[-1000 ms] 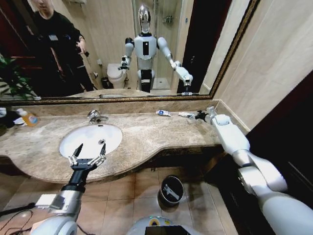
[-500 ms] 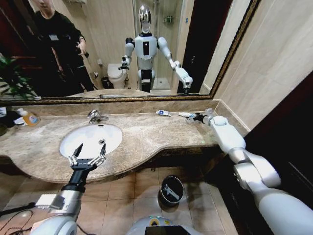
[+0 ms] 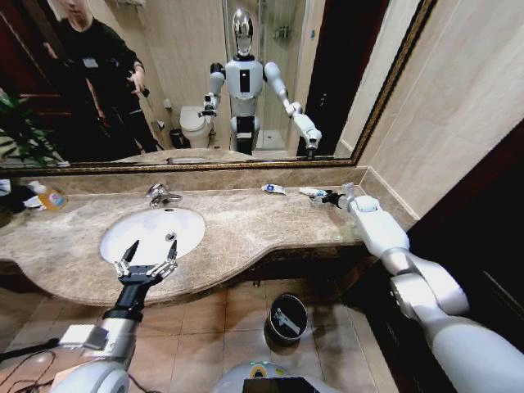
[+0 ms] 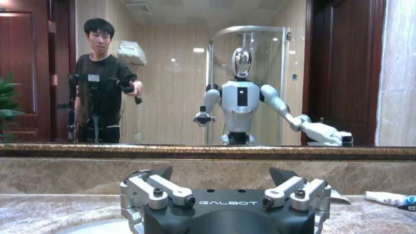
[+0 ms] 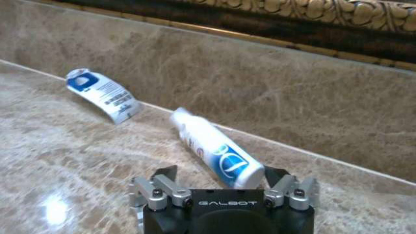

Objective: Pick up the trash from the sink and place it in the trash bin.

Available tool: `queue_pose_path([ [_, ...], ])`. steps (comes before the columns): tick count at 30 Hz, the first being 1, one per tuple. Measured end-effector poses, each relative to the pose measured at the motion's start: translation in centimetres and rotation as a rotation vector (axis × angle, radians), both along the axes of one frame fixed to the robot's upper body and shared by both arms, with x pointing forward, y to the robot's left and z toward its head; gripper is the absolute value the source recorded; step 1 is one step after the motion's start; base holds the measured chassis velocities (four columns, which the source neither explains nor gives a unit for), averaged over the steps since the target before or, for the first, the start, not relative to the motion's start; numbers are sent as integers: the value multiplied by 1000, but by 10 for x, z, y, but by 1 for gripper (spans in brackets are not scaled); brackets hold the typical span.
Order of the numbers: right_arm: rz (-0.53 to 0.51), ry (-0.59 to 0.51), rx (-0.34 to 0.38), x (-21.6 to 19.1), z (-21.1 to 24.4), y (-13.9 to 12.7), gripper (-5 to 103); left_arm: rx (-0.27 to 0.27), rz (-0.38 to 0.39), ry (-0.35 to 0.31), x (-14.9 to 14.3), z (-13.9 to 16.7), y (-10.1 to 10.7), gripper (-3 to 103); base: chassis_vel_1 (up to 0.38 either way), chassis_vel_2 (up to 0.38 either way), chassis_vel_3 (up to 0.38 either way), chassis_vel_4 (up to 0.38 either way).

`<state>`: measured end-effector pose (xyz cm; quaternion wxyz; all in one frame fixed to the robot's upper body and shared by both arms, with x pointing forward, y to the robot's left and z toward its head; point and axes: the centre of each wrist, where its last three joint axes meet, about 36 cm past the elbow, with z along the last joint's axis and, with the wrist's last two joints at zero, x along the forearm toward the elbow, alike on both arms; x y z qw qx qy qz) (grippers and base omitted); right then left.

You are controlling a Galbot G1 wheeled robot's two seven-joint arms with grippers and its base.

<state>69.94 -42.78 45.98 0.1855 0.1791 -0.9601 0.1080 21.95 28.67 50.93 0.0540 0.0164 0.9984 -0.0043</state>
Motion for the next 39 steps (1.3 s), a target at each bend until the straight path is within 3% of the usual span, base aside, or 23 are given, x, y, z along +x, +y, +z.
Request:
queue_pose_path([
  [7, 13, -24, 6, -17, -7, 9, 57, 0, 0, 0, 0, 0, 0, 100, 0, 0, 0, 0],
  [9, 7, -26, 8, -19, -8, 11, 57, 0, 0, 0, 0, 0, 0, 100, 0, 0, 0, 0],
  [10, -2, -27, 9, -20, -10, 14, 47, 0, 0, 0, 0, 0, 0, 100, 0, 0, 0, 0],
  [12, -7, -27, 9, -21, -12, 16, 47, 0, 0, 0, 0, 0, 0, 100, 0, 0, 0, 0],
  [15, -29, -32, 15, -21, -19, 26, 33, 0, 0, 0, 0, 0, 0, 100, 0, 0, 0, 0],
  [29, -87, -83, 85, -42, -17, 46, 30, 0, 0, 0, 0, 0, 0, 100, 0, 0, 0, 0],
  [39, -53, -133, 76, -114, -4, 43, 30, 0, 0, 0, 0, 0, 0, 100, 0, 0, 0, 0],
])
